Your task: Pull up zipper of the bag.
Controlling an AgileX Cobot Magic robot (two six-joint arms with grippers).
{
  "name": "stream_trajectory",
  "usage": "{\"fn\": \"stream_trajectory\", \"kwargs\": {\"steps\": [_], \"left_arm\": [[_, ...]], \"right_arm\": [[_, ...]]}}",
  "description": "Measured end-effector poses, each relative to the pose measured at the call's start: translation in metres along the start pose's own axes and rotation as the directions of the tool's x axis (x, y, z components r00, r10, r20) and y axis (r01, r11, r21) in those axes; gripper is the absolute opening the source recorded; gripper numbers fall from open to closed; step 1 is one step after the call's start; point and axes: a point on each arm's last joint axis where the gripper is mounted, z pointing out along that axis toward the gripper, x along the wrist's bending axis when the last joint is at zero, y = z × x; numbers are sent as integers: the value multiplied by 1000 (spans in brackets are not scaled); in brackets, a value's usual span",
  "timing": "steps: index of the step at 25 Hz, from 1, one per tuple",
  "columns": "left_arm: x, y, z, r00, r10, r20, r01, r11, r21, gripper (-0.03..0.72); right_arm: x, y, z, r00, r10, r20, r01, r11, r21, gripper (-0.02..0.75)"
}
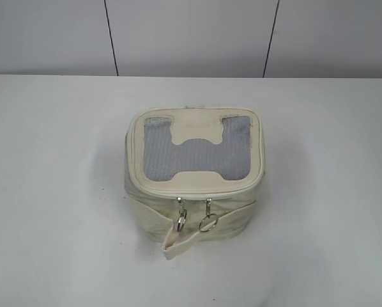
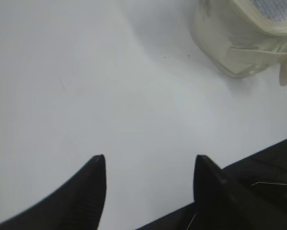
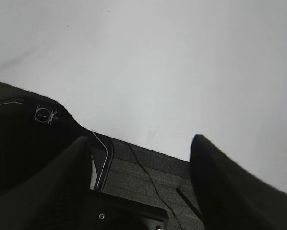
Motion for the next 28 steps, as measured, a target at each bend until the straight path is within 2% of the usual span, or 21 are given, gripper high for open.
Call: {"fn": "stream_trajectory", "kwargs": {"steps": [5,7,10,12,18,28], "left_arm": [[-3,-47,-5,999,-11,37,15,994,-107,442],[-4,-58,-9,999,0,46,7,987,-160,442],[-4,-68,-20,999,16,43,-3,959,-283,442],[-4,-73,-20,999,21,42,-7,947,-320,442],[-4,-75,-20,998,49,41,-33,942,-333,442],[-6,-75,-21,996,73,54,-51,940,-337,431]], "right_arm": [[-6,-47,-8,1000,13,-18,-16,987,-163,505],[-8,-61,-18,999,20,-32,-27,963,-270,505],[-11,-78,-30,998,24,-49,-42,914,-404,505],[-12,-88,-36,998,15,-62,-43,882,-469,505],[-5,-100,-41,990,-104,-99,31,828,-560,505],[-3,-95,-36,988,-114,-105,30,805,-592,505]]}}
